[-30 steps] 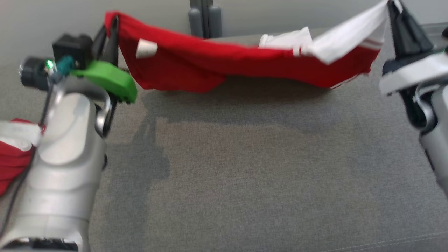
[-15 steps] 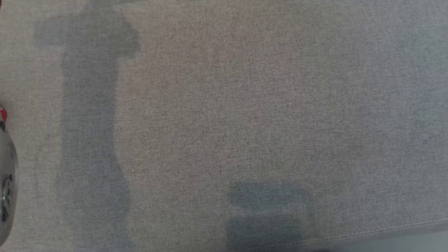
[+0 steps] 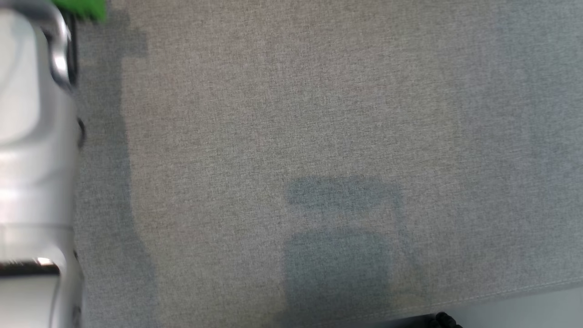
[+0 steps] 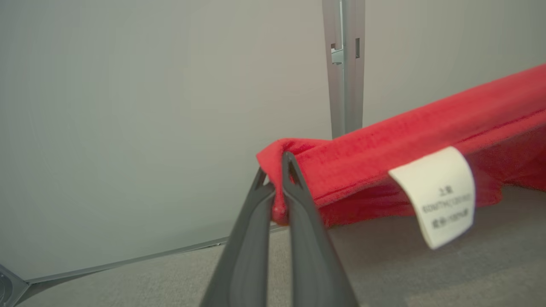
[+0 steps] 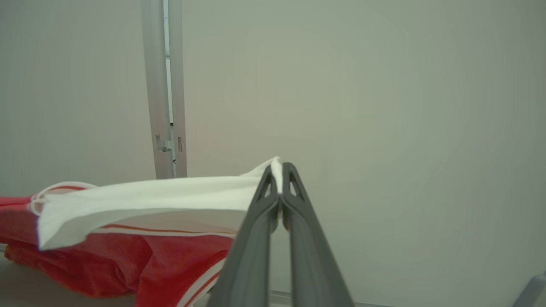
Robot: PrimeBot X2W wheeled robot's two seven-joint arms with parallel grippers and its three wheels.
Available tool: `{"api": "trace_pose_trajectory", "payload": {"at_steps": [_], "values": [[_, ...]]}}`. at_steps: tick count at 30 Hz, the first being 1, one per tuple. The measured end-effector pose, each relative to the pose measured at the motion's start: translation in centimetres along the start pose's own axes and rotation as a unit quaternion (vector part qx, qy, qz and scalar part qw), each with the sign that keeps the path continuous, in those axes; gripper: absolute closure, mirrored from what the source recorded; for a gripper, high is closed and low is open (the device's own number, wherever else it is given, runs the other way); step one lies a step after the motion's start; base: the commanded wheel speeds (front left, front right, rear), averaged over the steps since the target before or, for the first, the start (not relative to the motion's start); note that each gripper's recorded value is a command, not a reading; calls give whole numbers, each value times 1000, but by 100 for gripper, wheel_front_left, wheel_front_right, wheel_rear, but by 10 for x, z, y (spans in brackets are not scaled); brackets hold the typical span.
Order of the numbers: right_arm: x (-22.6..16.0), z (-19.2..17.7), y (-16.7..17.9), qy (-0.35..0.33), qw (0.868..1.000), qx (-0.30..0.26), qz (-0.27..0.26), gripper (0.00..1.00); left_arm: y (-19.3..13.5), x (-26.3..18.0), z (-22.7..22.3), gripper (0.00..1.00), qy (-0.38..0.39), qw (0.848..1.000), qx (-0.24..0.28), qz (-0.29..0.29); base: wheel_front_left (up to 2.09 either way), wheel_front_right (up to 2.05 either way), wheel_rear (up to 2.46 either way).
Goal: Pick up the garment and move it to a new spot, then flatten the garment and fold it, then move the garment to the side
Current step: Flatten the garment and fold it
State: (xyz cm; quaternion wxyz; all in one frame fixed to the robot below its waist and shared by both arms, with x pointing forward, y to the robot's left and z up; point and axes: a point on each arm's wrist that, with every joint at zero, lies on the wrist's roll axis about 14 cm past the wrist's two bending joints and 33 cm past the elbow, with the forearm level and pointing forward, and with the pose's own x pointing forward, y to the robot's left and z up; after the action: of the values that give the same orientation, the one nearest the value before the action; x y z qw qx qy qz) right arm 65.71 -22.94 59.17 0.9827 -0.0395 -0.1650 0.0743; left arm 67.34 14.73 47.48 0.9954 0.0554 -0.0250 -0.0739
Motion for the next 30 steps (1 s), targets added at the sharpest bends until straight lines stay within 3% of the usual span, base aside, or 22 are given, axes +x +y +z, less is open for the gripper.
{"api": "trace_pose_trajectory", "payload": {"at_steps": [5, 11, 19, 30], "values": [[-67, -40, 4, 77, 996, 38, 3, 100, -4, -60, -58, 100, 75, 995, -61, 25, 0, 0, 0], [-159, -67, -8, 167, 982, 77, -38, 100, -18, -147, -97, 100, 151, 980, -123, 49, 0, 0, 0], [-270, -77, 4, 254, 958, 117, -70, 100, -23, -240, -104, 100, 198, 965, -155, 75, 0, 0, 0], [-359, -62, 11, 284, 944, 133, -103, 100, -25, -329, -102, 100, 221, 954, -178, 97, 0, 0, 0]]}}
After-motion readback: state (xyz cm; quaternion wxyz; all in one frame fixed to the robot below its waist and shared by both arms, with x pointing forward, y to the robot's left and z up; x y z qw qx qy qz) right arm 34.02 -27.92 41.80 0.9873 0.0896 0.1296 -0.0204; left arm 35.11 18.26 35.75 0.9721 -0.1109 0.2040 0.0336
